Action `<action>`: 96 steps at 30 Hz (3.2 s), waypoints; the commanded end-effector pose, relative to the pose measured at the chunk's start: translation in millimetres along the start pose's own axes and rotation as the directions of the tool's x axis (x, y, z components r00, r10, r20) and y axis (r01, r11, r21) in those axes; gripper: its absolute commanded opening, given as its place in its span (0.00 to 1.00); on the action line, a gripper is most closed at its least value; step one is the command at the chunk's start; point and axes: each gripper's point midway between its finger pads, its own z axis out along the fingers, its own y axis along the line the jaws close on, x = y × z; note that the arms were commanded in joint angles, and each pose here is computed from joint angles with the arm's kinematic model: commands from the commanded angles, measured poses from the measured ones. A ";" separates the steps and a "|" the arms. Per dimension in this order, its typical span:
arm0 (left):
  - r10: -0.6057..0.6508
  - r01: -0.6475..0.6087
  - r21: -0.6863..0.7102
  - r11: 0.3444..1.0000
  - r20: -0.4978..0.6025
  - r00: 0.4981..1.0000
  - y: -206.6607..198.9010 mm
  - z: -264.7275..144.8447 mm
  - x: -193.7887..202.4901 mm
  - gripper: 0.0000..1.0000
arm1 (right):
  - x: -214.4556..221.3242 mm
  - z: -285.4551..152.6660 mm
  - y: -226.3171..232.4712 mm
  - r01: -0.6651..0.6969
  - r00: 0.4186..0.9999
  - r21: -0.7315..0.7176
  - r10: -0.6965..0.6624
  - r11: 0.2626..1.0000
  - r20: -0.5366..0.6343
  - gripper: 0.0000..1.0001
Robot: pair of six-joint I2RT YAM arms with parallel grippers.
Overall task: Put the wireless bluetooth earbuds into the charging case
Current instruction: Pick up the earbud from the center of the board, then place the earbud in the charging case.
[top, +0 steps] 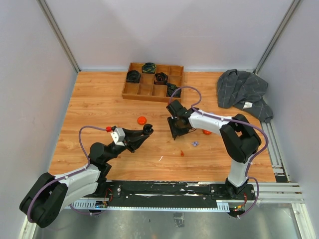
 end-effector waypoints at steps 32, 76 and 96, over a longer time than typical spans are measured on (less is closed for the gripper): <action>0.022 -0.022 -0.007 1.000 0.006 1.000 1.3 -1.6 -0.3 0.00 | -13.6 -28.9 32.9 0.183 0.980 0.011 -0.183 0.983 0.082 0.16; 0.043 -0.051 0.143 0.988 0.059 0.997 -26.6 -4.6 -11.0 0.01 | -43.9 -246.1 168.6 0.657 0.258 0.079 -0.323 0.749 0.910 0.12; 0.037 -0.045 0.128 0.991 0.064 0.997 -24.5 -4.8 -12.1 0.01 | -31.8 -216.0 168.7 0.670 0.249 0.159 -0.421 0.725 0.872 0.13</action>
